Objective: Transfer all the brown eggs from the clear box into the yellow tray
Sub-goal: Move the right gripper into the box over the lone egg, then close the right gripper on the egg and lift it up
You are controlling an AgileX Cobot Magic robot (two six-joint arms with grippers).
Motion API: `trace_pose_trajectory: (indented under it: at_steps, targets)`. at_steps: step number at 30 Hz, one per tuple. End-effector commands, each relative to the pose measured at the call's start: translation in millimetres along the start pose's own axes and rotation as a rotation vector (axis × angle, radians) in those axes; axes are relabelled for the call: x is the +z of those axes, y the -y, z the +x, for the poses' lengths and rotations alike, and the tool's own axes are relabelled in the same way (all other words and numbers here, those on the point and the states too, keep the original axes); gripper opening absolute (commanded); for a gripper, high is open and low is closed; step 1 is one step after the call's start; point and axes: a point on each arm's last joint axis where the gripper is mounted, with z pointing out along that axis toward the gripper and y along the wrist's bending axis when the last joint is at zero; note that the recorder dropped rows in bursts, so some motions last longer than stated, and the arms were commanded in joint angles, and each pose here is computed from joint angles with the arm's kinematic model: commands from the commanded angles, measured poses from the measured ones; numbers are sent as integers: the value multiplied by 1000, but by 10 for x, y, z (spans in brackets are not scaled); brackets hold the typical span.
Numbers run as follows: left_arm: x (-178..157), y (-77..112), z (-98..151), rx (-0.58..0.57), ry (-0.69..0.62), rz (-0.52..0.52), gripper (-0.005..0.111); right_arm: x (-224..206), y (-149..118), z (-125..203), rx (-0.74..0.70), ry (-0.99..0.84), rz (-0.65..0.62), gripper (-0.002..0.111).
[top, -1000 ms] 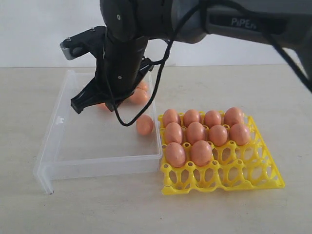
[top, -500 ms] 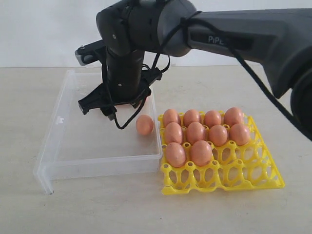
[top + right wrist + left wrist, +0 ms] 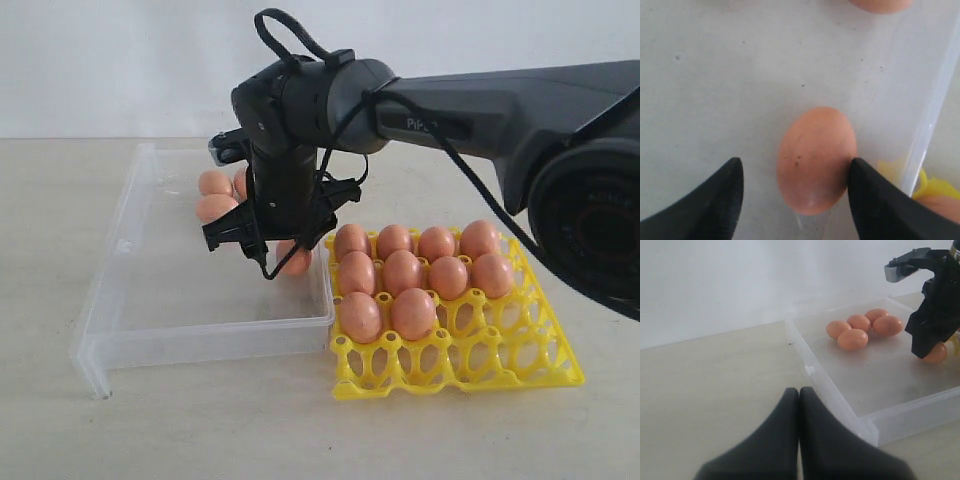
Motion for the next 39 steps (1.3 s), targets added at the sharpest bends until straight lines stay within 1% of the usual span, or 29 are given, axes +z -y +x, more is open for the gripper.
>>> trace_pose_trajectory:
  at_steps: [1, 6, 7, 8, 9, 10, 11, 16, 19, 22, 24, 26, 28, 31, 35, 37, 39]
  targets:
    - [1, 3, 0, -15, 10, 4, -4, 134, 76, -28, 23, 12, 10, 59]
    - [1, 3, 0, -15, 10, 4, -4, 397, 86, 18, 29, -11, 13, 59]
    - [1, 4, 2, -15, 7, 5, -4, 433, 91, 34, 34, -24, 16, 56]
    - [1, 4, 2, -15, 7, 5, -4, 467, 95, 55, 32, -42, 23, 45]
    - [1, 4, 2, -15, 7, 5, -4, 467, 101, 66, 30, -53, 29, 30]
    - [1, 4, 2, -15, 7, 5, -4, 467, 102, 69, 29, -57, 31, 12]
    - [1, 4, 2, -15, 7, 5, -4, 467, 102, 69, 31, -57, 31, 0]
    - [1, 4, 2, -15, 7, 5, -4, 273, 31, -41, 23, 48, -10, 0]
    - [1, 4, 2, -15, 7, 5, -4, -49, -116, -73, -25, 101, -35, 0]
    - [1, 4, 2, -15, 7, 5, -4, -429, -343, -34, -123, 142, -43, 0]
    - [1, 3, 0, -15, 9, 4, -4, -677, -519, -25, -206, 231, -23, 0]
    - [1, 3, 0, -15, 9, 4, -4, -935, -724, -27, -266, 363, -18, 0]
    - [1, 3, 0, -15, 9, 4, -4, -1147, -886, -21, -264, 477, -31, 0]
    - [1, 2, -2, -15, 11, 4, -4, -1385, -1033, -6, -253, 606, -50, 0]
    - [1, 2, -3, -15, 13, 3, -4, -1567, -1102, 38, -261, 786, -110, 0]
    - [1, 2, -3, -15, 13, 3, -4, -1628, -1080, 83, -229, 831, -158, 0]
    - [1, 2, -3, -15, 13, 3, -4, -1733, -994, 144, -201, 851, -163, 0]
